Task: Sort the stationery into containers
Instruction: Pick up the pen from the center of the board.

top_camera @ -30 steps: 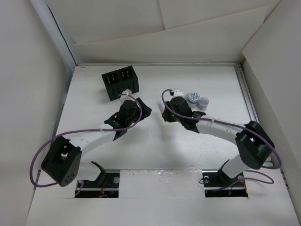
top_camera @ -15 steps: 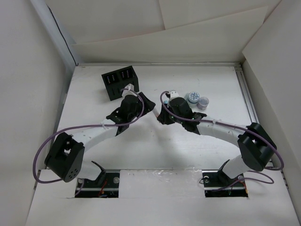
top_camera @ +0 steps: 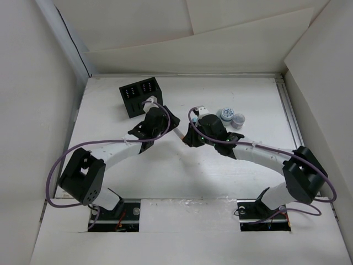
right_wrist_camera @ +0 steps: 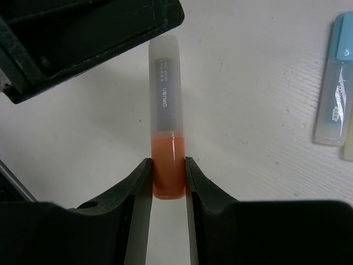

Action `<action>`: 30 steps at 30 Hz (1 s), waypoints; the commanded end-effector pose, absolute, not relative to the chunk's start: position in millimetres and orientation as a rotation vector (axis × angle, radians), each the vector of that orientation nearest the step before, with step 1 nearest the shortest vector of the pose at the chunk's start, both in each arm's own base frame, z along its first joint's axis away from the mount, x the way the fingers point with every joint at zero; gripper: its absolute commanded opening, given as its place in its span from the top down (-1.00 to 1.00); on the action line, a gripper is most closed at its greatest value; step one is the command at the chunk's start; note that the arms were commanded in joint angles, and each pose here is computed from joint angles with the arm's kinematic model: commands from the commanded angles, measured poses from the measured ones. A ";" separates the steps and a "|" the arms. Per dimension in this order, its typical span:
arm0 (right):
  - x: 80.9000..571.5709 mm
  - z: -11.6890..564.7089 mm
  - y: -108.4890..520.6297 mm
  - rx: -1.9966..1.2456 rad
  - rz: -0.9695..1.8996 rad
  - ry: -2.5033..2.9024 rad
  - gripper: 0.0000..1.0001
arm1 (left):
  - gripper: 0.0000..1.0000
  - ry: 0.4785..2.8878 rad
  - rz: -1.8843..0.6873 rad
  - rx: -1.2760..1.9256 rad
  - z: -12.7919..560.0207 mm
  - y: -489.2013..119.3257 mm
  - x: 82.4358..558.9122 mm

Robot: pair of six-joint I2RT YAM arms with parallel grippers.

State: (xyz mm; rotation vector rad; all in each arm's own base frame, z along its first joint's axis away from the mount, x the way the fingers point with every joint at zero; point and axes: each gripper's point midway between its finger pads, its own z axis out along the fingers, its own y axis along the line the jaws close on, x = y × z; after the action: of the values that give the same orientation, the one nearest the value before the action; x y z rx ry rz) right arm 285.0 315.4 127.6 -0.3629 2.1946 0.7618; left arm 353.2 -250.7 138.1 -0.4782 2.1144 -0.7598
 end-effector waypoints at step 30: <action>293.0 180.3 340.1 -0.338 0.918 2.023 0.83 | 0.99 2.070 -0.916 -0.473 155.7 -261.6 345.9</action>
State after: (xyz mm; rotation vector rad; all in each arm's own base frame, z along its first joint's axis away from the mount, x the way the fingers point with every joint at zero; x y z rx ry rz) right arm 286.8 324.2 148.0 -0.3310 2.1352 0.8401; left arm 347.1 -264.7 149.2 -0.4910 2.0826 -0.9136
